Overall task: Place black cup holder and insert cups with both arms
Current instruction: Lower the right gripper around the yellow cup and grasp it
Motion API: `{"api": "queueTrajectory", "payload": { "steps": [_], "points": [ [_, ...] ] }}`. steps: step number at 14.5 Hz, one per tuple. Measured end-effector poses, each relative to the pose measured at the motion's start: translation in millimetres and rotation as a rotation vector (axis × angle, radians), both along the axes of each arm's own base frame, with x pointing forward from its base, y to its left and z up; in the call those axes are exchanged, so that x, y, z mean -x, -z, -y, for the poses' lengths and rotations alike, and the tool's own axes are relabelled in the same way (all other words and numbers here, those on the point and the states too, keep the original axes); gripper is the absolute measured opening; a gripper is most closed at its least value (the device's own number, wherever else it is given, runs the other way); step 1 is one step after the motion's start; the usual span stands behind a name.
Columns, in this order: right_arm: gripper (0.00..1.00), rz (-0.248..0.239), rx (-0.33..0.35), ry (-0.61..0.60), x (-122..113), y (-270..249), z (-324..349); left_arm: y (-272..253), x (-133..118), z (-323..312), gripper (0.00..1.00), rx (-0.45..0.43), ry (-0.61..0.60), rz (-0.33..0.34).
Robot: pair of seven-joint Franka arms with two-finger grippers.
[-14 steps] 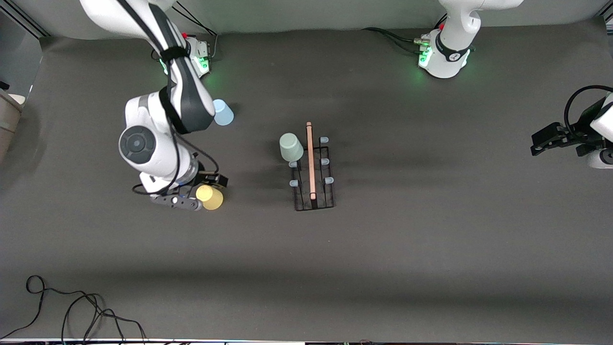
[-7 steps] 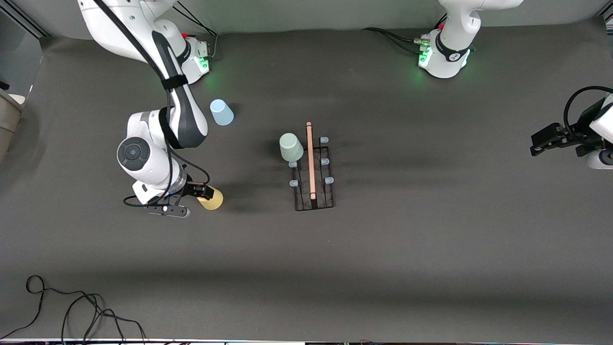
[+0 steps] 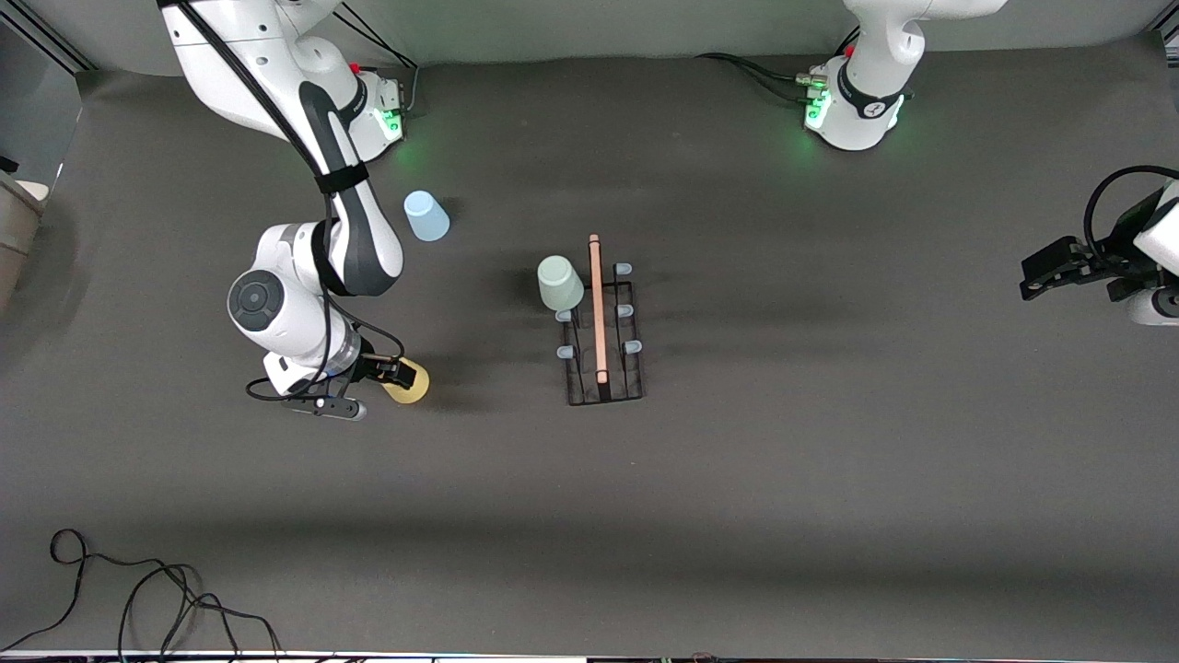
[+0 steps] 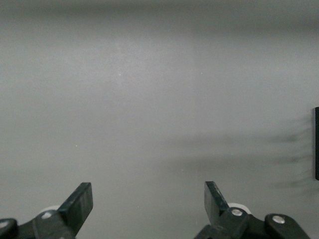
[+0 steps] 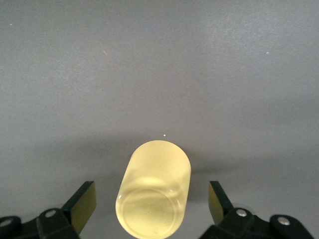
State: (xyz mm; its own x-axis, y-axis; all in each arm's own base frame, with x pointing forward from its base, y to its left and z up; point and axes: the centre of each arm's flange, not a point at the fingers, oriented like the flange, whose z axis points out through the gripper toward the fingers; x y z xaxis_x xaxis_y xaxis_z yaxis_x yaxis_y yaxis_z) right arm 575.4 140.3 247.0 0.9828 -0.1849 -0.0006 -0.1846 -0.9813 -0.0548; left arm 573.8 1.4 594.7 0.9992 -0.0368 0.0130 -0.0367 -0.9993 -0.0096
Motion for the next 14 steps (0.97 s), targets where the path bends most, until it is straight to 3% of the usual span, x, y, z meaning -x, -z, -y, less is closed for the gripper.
{"api": "queueTrajectory", "payload": {
  "steps": [7,13,14],
  "points": [
    [1.00,0.001,0.031,-0.002,2,28,0,0,0,0,1.00,0.000,0.000,0.000],
    [1.00,-0.018,0.003,0.043,7,46,-4,6,-3,0,1.00,-0.001,0.000,-0.010],
    [0.95,-0.024,0.005,0.041,8,49,-5,6,-3,0,1.00,-0.001,0.000,-0.010]
  ]
}}
